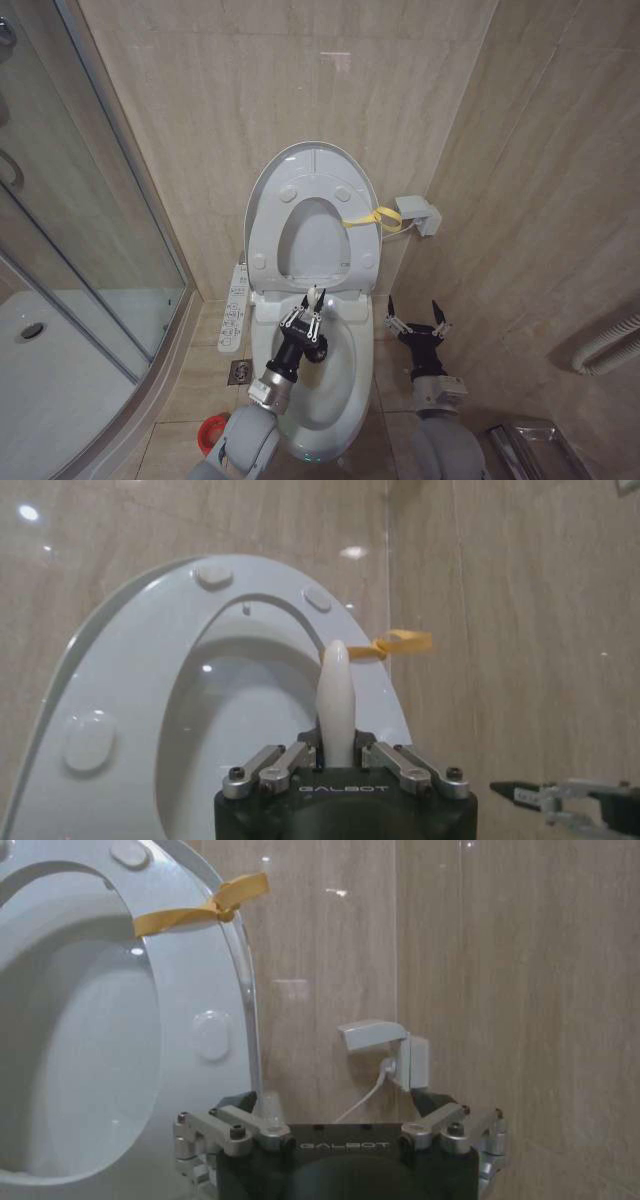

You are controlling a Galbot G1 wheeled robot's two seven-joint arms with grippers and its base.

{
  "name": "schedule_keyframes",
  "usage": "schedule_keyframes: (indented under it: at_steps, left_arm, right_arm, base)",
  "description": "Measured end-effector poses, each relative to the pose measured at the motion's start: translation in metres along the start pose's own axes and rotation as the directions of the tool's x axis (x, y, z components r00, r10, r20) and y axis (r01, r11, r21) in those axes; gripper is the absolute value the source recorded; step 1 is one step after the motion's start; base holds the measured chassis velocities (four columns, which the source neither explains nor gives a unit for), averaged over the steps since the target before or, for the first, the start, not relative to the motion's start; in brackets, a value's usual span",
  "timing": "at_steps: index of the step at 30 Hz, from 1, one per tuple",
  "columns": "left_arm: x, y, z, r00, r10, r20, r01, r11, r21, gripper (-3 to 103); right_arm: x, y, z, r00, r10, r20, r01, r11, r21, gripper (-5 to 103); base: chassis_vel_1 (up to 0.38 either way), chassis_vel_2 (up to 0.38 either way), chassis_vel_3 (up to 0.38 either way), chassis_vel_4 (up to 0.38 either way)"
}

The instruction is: Open the toilet lid, clean the toilet bowl with a toilet brush, close the toilet lid, and flush.

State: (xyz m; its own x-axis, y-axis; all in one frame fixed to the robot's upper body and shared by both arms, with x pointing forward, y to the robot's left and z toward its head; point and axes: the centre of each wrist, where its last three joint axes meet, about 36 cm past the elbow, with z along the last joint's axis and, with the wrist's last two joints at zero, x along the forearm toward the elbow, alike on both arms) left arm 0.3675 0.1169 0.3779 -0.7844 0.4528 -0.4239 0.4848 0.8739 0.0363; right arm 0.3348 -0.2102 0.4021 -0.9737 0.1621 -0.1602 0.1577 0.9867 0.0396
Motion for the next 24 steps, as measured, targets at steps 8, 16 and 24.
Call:
schedule_keyframes:
  at_steps: [8, 16, 24]
  left_arm:
    - [0.03, 0.011, -0.038, 0.995, -0.094, 0.022, 0.094, 0.995, -0.031, 20]
    - [0.075, 0.025, -0.099, 0.97, -0.236, 0.062, 0.242, 0.964, -0.112, 20]
    - [0.12, 0.015, -0.126, 0.933, -0.354, 0.063, 0.359, 0.911, -0.203, 20]
  right_arm:
    - [0.0, 0.0, 0.0, 1.0, 0.0, 0.0, 0.0, 1.0, 0.0, 100]
    - [0.0, 0.0, 0.0, 1.0, 0.0, 0.0, 0.0, 1.0, 0.0, 100]
    - [0.0, 0.0, 0.0, 1.0, 0.0, 0.0, 0.0, 1.0, 0.0, 100]
  base:
    - [0.0, 0.0, 0.0, 0.0]
    - [0.0, 0.0, 0.0, 0.0]
    - [0.0, 0.0, 0.0, 0.0]
